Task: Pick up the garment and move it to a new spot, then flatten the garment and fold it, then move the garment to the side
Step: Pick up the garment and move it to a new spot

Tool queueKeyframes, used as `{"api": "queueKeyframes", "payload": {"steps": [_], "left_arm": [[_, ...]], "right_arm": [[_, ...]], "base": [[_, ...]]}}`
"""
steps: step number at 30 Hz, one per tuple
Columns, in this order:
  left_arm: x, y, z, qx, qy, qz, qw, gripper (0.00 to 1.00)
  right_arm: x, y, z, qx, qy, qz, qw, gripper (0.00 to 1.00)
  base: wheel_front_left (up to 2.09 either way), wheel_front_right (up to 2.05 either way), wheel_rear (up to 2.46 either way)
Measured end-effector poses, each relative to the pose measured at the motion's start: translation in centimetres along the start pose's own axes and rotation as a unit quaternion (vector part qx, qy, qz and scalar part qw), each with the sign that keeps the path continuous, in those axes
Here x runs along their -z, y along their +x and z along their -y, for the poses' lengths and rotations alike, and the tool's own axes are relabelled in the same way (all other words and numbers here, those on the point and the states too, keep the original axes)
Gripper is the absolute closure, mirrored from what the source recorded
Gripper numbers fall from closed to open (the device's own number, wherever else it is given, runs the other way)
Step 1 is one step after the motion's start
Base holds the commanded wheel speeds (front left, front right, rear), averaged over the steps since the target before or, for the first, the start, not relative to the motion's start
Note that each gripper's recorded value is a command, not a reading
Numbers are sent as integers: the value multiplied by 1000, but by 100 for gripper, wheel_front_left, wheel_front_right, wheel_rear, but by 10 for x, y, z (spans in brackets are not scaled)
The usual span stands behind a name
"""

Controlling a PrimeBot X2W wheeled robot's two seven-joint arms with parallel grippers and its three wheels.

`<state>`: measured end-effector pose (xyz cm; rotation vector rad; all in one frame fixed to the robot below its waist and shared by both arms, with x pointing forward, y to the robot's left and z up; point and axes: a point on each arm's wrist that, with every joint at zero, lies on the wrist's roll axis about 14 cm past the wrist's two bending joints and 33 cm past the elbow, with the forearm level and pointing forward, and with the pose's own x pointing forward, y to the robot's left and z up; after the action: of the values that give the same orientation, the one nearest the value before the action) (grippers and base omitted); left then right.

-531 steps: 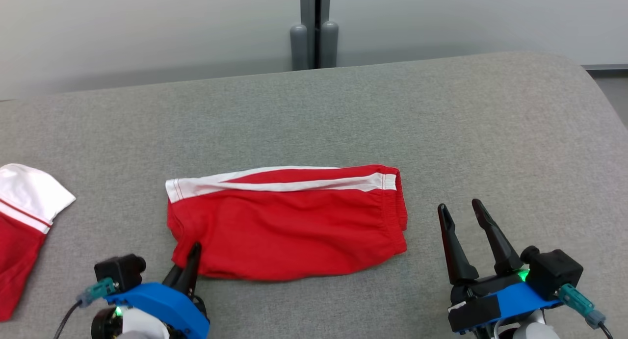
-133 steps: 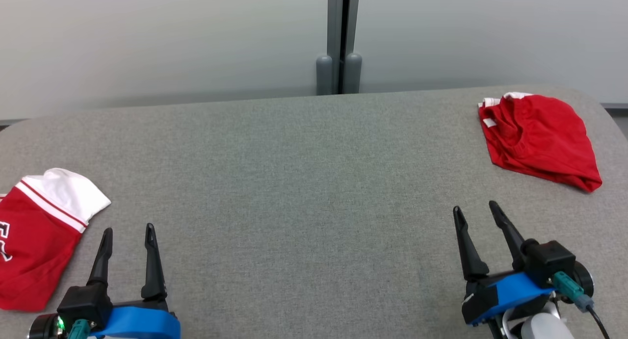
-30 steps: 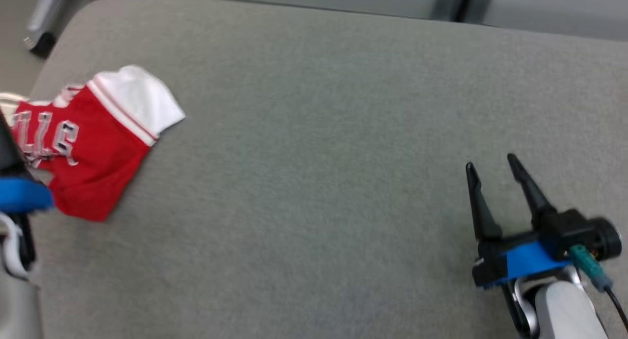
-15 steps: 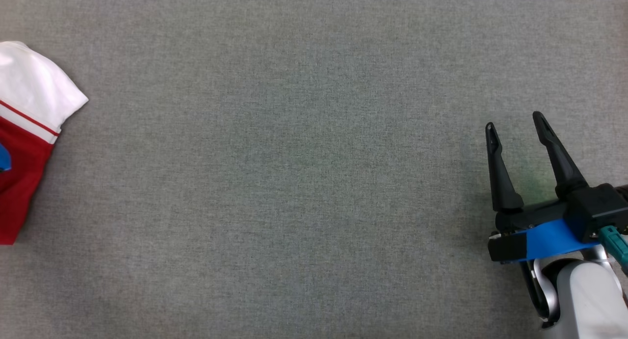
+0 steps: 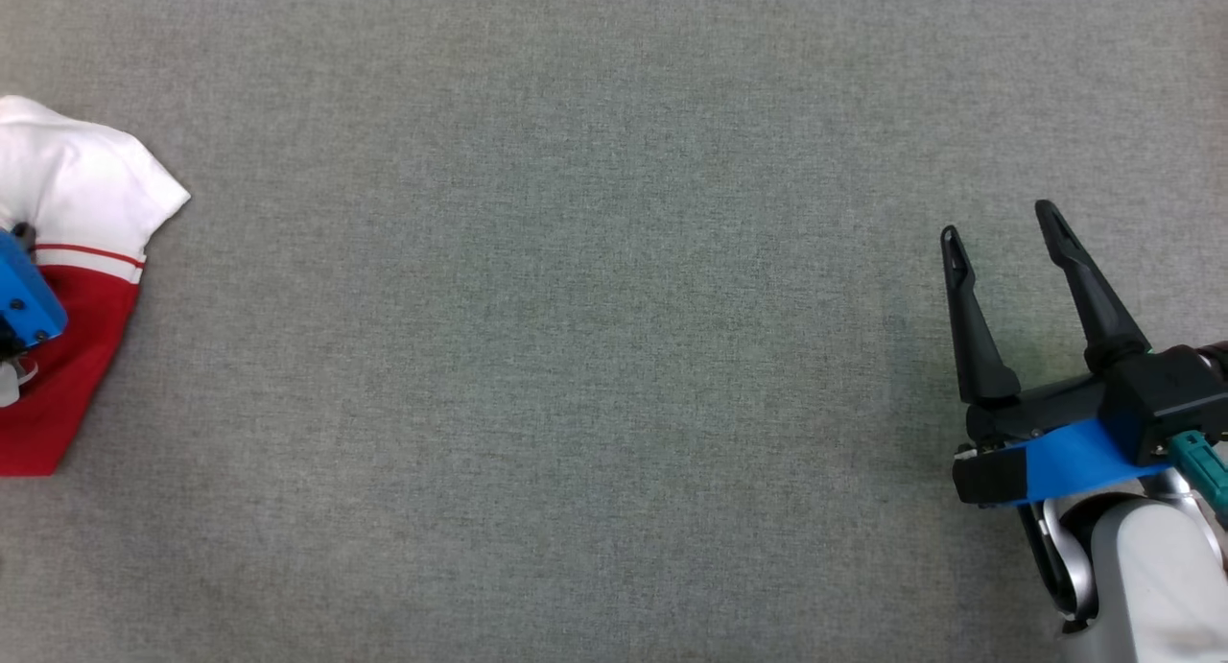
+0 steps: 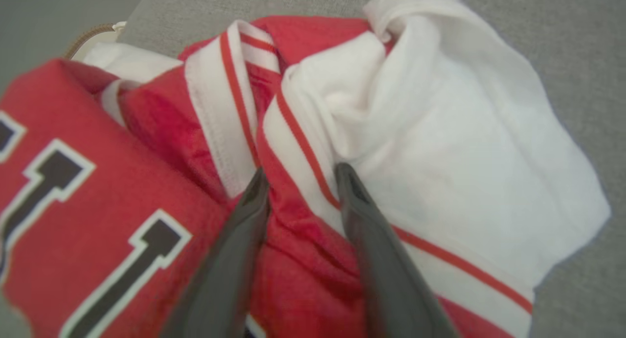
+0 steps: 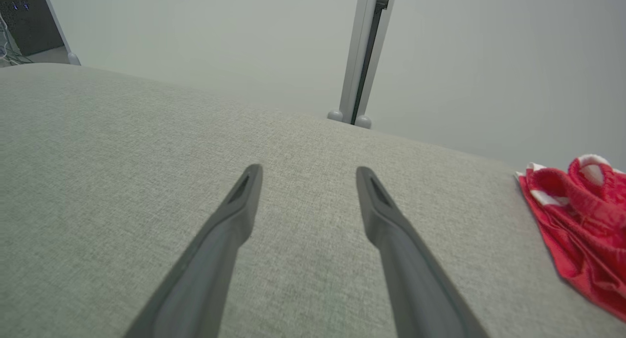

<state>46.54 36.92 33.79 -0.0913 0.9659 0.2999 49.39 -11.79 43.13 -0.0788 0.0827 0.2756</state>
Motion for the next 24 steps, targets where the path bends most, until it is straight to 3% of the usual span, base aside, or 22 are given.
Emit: {"api": "queueKeyframes", "payload": {"steps": [8, 11, 15, 17, 18, 24], "left_arm": [[-19, -9, 4, 12, 6, 60, 998, 100], [-65, -30, 12, 24, 24, 158, 987, 100], [-126, -65, 37, 49, 56, 275, 959, 100], [-141, -75, 47, 58, 66, 300, 950, 100], [-172, -101, 67, 78, 82, 357, 927, 100], [-239, -183, 152, 157, 129, 489, 848, 100]], "right_arm": [[-8, -6, 0, 2, 5, 5, 1000, 0], [-18, -12, 0, 6, 9, 17, 1000, 0], [-28, -21, 1, 12, 15, 31, 999, 0], [-30, -24, 1, 15, 16, 34, 999, 0], [-36, -29, 4, 20, 17, 41, 999, 0], [-43, -53, 20, 51, 24, 50, 997, 0]], "base": [[0, 0, 0], [0, 0, 0], [0, 0, 0], [0, 0, 0], [0, 0, 0], [0, 0, 0]]}}
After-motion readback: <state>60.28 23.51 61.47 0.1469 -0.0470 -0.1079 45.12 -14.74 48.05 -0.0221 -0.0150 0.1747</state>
